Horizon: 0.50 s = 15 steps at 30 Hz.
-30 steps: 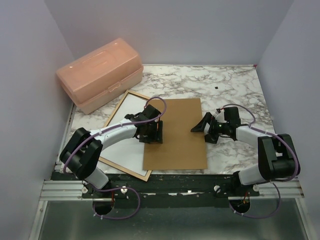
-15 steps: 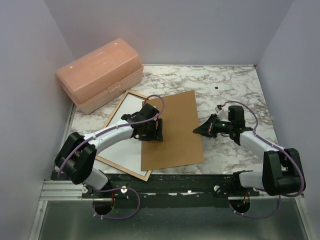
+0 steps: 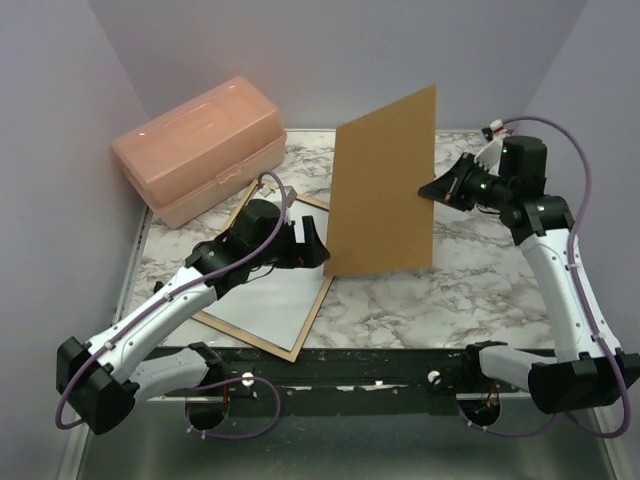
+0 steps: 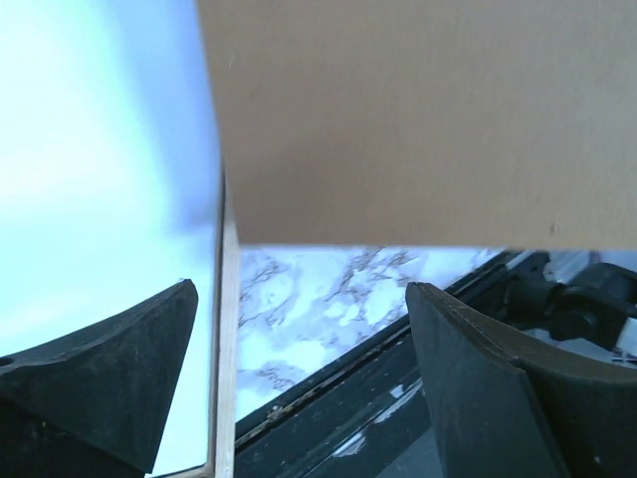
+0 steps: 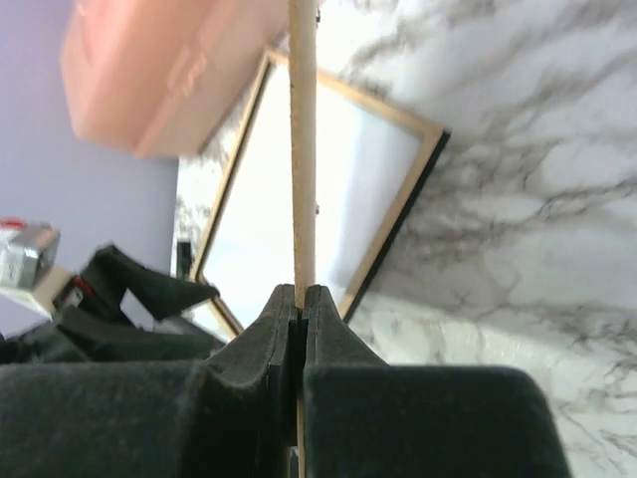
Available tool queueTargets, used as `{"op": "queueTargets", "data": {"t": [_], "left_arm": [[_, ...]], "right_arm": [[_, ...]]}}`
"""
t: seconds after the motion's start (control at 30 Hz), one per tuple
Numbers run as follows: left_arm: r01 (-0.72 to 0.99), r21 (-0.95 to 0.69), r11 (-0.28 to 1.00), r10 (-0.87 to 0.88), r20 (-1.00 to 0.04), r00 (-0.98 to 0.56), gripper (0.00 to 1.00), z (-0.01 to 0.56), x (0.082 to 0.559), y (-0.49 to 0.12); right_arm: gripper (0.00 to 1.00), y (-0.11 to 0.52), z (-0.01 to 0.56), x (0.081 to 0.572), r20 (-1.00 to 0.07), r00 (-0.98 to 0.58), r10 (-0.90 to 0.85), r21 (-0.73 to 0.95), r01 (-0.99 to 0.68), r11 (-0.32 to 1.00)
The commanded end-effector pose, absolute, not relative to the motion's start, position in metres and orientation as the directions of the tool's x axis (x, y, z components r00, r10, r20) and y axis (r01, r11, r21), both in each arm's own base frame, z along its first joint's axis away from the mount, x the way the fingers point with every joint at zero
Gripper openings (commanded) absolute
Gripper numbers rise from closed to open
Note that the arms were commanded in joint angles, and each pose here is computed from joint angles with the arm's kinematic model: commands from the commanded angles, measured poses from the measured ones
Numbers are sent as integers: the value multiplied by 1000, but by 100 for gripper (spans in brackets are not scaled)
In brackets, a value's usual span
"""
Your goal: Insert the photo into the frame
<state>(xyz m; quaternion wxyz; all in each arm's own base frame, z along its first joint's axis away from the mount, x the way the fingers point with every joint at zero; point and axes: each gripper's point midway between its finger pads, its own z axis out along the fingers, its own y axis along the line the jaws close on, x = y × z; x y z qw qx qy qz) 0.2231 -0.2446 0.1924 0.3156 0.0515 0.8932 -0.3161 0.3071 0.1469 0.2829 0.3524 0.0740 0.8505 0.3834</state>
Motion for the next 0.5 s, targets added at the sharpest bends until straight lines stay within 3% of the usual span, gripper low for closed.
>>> {"op": "queueTargets", "data": {"t": [0.0, 0.17, 0.47], "left_arm": [[383, -589, 712, -166, -671, -723, 93, 243, 219, -250], [386, -594, 706, -180, -678, -713, 95, 249, 217, -247], [356, -597, 719, -157, -639, -753, 95, 231, 217, -251]], "right_arm": [[0, 107, 309, 297, -599, -699, 391, 553, -8, 833], [0, 91, 320, 292, -598, -703, 384, 487, 61, 871], [0, 93, 289, 295, -522, -763, 382, 473, 113, 874]]}}
